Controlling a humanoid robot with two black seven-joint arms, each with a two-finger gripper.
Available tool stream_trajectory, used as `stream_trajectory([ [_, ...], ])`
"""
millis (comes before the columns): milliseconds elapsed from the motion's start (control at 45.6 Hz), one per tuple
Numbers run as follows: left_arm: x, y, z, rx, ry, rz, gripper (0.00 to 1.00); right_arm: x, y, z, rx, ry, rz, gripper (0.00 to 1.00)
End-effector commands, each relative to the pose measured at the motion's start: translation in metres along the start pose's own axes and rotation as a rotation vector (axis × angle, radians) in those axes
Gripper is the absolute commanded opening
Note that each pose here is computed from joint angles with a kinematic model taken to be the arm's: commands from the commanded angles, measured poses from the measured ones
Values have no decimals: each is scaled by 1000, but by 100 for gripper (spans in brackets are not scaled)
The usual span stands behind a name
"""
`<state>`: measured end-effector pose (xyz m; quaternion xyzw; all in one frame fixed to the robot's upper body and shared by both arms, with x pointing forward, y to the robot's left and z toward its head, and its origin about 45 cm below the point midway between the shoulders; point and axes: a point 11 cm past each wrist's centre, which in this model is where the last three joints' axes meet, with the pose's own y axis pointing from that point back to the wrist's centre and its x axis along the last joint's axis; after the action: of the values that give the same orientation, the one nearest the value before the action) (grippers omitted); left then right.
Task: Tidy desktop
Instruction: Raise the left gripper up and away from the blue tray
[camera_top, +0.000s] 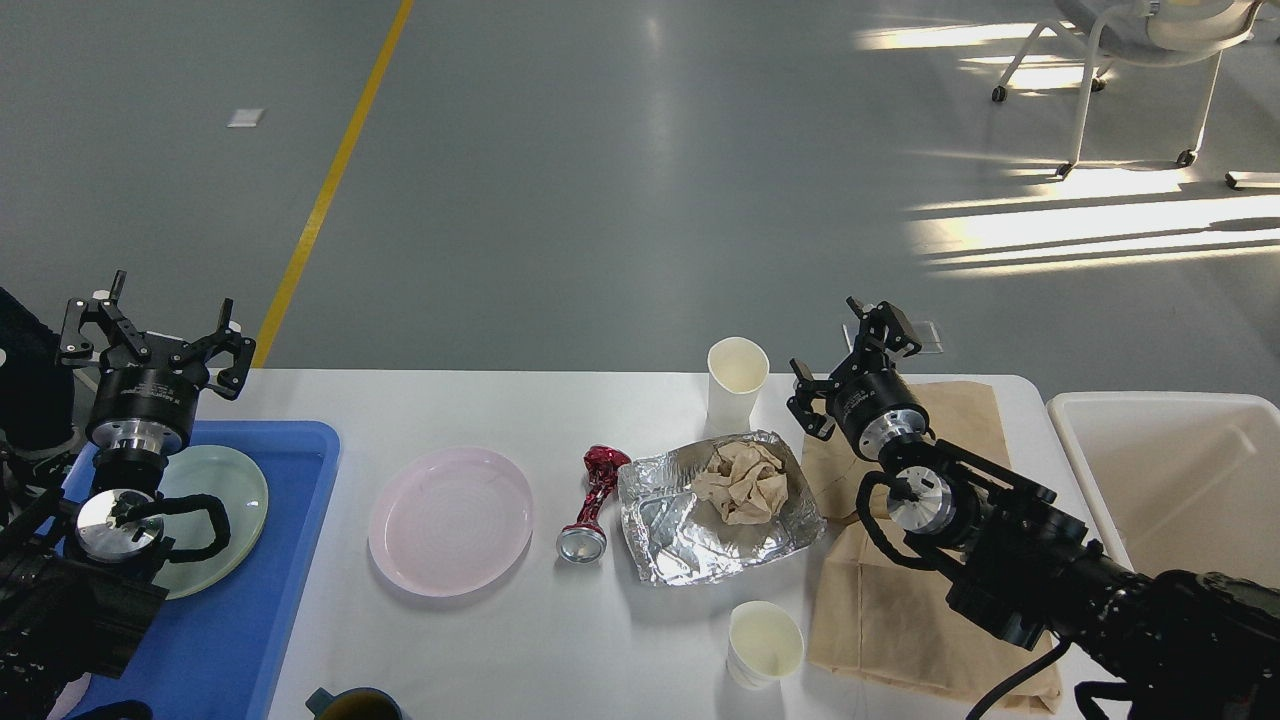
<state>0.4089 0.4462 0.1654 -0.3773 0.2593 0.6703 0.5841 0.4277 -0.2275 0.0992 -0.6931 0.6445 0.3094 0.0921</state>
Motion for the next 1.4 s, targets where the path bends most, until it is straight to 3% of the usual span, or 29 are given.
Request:
stream_trajectory([
  [0, 0, 0, 1, -2, -1, 2, 96, 0, 0, 0, 0, 0, 0, 100],
  [701, -14, -11, 3, 13, -14, -38, 96, 1, 0, 1, -1, 0, 1, 100],
  [898, -45, -30, -14, 131, -136, -112, 96, 0, 0, 0, 0, 0, 0, 100],
  [1117, -86, -58, 5, 246, -404, -228, 96, 0, 0, 0, 0, 0, 0, 100],
  [1380, -84, -61, 30, 388, -702, -256, 96, 0, 0, 0, 0, 0, 0, 100],
])
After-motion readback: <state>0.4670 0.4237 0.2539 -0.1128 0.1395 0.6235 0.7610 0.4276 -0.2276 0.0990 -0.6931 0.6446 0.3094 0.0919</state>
